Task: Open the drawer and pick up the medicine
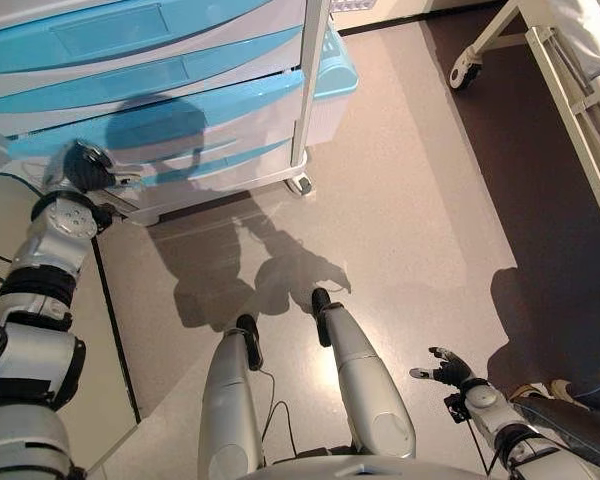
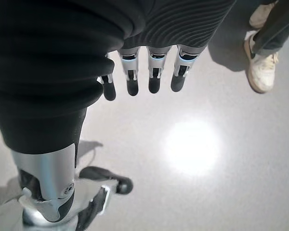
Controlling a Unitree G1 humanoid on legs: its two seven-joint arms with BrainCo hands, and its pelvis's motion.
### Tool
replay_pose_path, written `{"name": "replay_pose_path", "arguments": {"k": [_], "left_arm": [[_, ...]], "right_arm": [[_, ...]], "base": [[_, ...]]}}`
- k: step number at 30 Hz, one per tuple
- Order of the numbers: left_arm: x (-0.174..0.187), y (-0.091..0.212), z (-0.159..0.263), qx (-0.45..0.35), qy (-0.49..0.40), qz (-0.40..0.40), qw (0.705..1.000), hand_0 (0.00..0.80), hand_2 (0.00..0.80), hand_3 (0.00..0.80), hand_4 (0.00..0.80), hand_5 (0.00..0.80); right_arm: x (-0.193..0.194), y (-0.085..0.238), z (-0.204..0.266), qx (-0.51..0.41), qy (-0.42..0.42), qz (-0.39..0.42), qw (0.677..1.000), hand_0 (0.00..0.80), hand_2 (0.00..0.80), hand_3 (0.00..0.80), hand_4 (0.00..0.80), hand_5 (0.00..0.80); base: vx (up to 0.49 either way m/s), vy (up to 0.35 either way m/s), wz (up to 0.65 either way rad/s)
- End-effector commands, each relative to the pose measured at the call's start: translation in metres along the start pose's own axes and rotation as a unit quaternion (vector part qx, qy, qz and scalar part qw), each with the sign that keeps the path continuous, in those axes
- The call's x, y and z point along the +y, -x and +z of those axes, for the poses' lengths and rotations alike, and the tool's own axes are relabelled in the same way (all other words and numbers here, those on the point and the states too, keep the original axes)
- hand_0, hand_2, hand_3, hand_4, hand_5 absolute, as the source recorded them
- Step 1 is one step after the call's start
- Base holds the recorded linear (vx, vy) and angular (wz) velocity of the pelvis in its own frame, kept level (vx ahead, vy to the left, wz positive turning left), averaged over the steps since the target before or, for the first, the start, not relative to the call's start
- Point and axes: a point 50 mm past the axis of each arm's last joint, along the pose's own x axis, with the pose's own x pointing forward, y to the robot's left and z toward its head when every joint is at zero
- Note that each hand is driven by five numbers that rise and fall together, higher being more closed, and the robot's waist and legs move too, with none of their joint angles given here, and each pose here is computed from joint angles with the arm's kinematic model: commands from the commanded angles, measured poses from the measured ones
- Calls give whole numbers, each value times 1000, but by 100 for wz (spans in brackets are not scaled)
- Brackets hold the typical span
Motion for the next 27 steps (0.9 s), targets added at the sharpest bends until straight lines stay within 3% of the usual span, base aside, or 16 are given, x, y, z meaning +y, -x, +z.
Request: {"name": "replay_pose_path", "arguments": {"k": [1, 9, 20, 24, 27], "left_arm": [[41, -11, 12, -20, 21, 102, 994, 0, 0, 0, 0, 0], [43, -11, 17, -18, 84, 142, 986, 0, 0, 0, 0, 0], [27, -8, 25, -45, 66, 86, 993, 0, 0, 0, 0, 0], [13, 2, 22, -59, 77, 65, 993, 0, 0, 0, 0, 0], [-13, 32, 6, -69, 128, 38, 989, 0, 0, 0, 0, 0]], "right_arm": [[3, 11, -34, 40, 23, 1, 999, 0, 0, 0, 0, 0], [6, 10, -30, 30, 34, 2, 999, 0, 0, 0, 0, 0], [1, 11, -30, 25, 35, -6, 999, 0, 0, 0, 0, 0], [1, 11, -30, 26, 25, -11, 999, 0, 0, 0, 0, 0], [4, 12, -31, 25, 7, -18, 1000, 0, 0, 0, 0, 0]], "base": [[0, 0, 0], [0, 0, 0], [-7, -18, 4], [-29, -77, 22], [-45, -107, 36]]}}
